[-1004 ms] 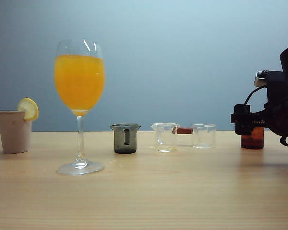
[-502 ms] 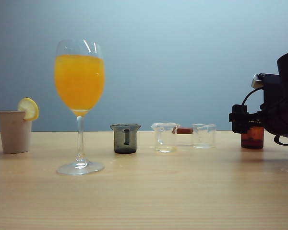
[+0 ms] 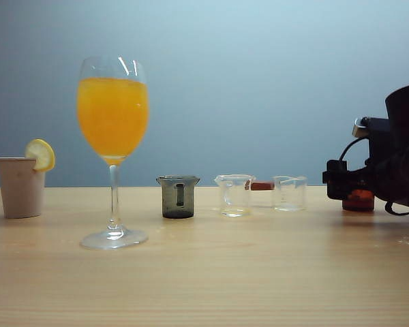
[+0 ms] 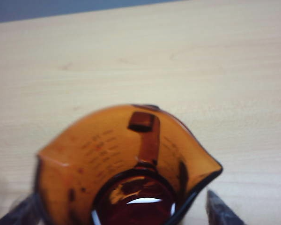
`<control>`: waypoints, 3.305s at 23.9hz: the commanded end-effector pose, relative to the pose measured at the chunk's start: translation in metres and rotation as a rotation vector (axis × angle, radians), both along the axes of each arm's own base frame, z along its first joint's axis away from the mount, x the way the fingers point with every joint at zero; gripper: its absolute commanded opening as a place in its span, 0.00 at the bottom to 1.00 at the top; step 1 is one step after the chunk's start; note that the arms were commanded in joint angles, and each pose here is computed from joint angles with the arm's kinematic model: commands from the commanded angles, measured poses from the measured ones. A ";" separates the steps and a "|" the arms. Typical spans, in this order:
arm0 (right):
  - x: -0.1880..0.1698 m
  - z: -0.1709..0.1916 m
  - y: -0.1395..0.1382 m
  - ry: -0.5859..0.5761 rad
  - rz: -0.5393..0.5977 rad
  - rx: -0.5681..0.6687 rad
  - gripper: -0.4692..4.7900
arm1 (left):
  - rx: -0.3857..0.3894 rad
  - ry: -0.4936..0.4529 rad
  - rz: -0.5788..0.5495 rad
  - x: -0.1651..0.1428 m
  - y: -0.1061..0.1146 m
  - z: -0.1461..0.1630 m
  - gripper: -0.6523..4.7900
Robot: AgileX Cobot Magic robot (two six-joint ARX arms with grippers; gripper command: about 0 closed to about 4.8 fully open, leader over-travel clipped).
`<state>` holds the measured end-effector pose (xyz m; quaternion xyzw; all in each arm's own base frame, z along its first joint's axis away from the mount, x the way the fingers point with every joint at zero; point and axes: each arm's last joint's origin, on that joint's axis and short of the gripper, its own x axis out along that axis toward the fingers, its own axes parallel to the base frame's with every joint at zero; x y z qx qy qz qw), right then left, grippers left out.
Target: Pick up the fourth measuring cup from the left, pour the grenadine inside into the goblet, and finally put the measuring cup back in its original place.
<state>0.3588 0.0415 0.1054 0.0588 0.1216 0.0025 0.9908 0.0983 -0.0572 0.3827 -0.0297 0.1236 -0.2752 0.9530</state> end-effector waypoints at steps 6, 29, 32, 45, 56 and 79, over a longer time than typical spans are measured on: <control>0.014 -0.002 -0.004 -0.020 0.014 0.015 0.97 | -0.014 -0.017 -0.002 -0.001 0.000 0.004 0.11; 0.020 -0.003 -0.026 -0.014 0.151 0.023 0.97 | -0.014 -0.016 -0.002 -0.001 0.000 0.003 0.11; 0.022 -0.001 -0.025 -0.019 0.170 0.017 0.97 | -0.014 -0.016 -0.002 -0.001 0.000 0.003 0.11; 0.033 -0.005 -0.026 -0.008 0.167 0.018 0.85 | -0.025 -0.007 0.000 -0.001 0.000 0.003 0.11; 0.033 -0.005 -0.026 -0.009 0.168 0.018 0.37 | -0.025 -0.007 0.001 -0.001 0.000 0.003 0.11; 0.000 0.125 -0.018 -0.142 0.256 0.025 0.36 | -0.025 -0.007 0.001 -0.001 0.000 0.003 0.11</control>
